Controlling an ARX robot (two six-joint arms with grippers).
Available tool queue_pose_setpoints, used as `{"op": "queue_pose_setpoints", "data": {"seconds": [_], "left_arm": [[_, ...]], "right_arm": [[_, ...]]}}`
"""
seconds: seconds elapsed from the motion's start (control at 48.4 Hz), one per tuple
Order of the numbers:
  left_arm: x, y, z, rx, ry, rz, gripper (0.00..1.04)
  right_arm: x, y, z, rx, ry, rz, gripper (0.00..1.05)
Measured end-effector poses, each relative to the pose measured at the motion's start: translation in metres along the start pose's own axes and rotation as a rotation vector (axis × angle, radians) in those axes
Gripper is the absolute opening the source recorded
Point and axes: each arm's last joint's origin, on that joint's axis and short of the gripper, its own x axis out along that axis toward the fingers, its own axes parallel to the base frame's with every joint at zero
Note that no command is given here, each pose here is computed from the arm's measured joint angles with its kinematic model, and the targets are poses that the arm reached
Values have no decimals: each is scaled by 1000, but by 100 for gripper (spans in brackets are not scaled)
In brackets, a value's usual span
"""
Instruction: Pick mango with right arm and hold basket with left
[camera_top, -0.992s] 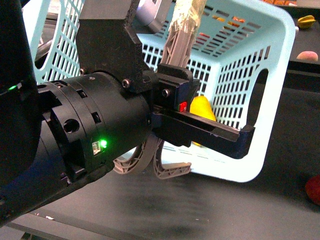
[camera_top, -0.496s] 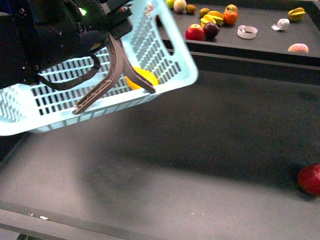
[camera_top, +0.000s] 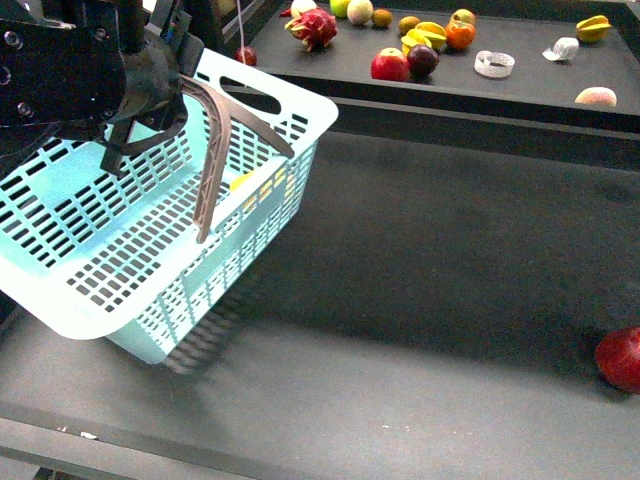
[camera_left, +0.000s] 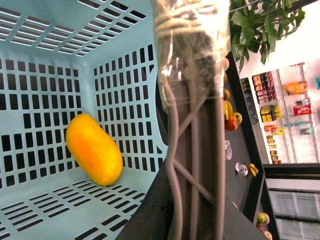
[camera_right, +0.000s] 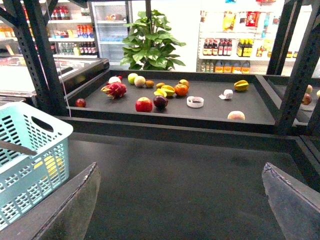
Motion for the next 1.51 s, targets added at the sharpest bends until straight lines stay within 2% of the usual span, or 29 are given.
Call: {"op": "queue_pose_setpoints", "data": {"seconds": [0.165,0.392,0.558,0.578,0.661,0.806,0.95,1.033,1.157,1.26,1.508], "left_arm": [[14,2,-7,-85,-25,43,6],[32,20,-14,-154,-37,127,6],[37,19,-15,-196,-49,139,6],[37,19,-15,-202,-45,138,7],[37,20,-15,-212,-39,142,26],[33,19,-10,-196,-46,131,51],[13,12,2,-162,-51,96,78],[-6,7,12,-130,-39,61,97],[-32,9,27,-89,-48,21,97],[-62,15,54,-59,-92,-6,97],[-134,49,107,47,-240,20,97]], "right_arm": [[0,0,0,0,0,0,96],[0,0,0,0,0,0,96],[0,0,0,0,-1,0,96],[0,0,0,0,-1,0,96],[0,0,0,0,-1,0,96],[0,0,0,0,-1,0,96],[0,0,0,0,-1,0,96],[0,0,0,0,-1,0,96],[0,0,0,0,-1,0,96],[0,0,0,0,-1,0,96],[0,0,0,0,-1,0,96]]}}
